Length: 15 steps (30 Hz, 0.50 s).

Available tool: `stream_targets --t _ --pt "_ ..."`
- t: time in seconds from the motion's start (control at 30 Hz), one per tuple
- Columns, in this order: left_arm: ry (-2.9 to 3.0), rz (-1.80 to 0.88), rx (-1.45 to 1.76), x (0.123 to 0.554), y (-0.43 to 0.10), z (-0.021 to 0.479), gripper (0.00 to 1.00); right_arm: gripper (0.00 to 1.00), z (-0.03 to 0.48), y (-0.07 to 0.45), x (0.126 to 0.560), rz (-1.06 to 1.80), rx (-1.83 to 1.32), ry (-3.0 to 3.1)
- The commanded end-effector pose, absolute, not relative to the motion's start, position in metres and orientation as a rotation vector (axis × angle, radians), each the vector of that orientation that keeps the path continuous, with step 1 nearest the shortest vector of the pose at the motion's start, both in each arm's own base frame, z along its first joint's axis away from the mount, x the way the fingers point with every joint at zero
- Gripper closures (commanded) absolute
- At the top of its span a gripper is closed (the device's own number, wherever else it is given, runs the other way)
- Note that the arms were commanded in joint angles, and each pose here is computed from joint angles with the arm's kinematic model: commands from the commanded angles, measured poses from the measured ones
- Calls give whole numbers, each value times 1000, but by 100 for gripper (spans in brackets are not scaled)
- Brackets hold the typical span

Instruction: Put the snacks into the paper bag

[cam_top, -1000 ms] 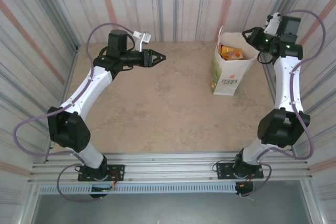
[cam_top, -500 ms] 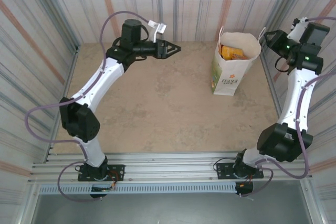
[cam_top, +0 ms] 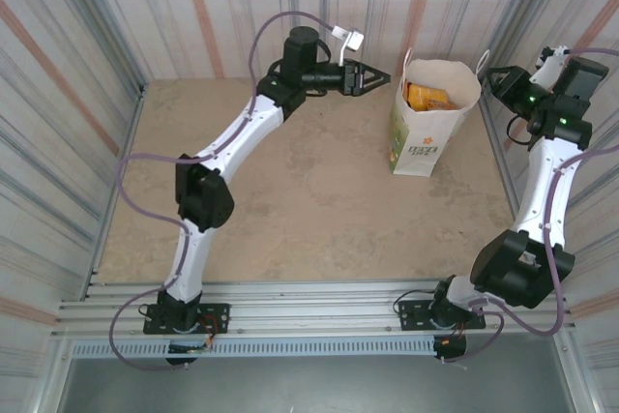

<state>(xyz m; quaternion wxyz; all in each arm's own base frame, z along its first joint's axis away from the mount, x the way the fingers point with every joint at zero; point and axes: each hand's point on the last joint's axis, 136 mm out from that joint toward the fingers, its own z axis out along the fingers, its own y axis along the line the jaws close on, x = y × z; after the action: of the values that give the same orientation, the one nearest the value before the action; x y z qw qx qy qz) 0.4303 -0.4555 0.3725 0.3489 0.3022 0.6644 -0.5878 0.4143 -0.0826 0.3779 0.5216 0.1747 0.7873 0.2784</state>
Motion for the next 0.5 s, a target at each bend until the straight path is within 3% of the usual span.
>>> stream_targets --t 0.0,0.3,0.47 --pt "1662 -1604 736 438 -466 385 37 56 394 -76 410 718 391 1827" --pt "1573 -1675 675 453 -495 376 32 55 384 -79 416 731 403 1836" --pt "1543 -1674 666 453 -507 371 30 50 377 -83 430 755 412 1839"
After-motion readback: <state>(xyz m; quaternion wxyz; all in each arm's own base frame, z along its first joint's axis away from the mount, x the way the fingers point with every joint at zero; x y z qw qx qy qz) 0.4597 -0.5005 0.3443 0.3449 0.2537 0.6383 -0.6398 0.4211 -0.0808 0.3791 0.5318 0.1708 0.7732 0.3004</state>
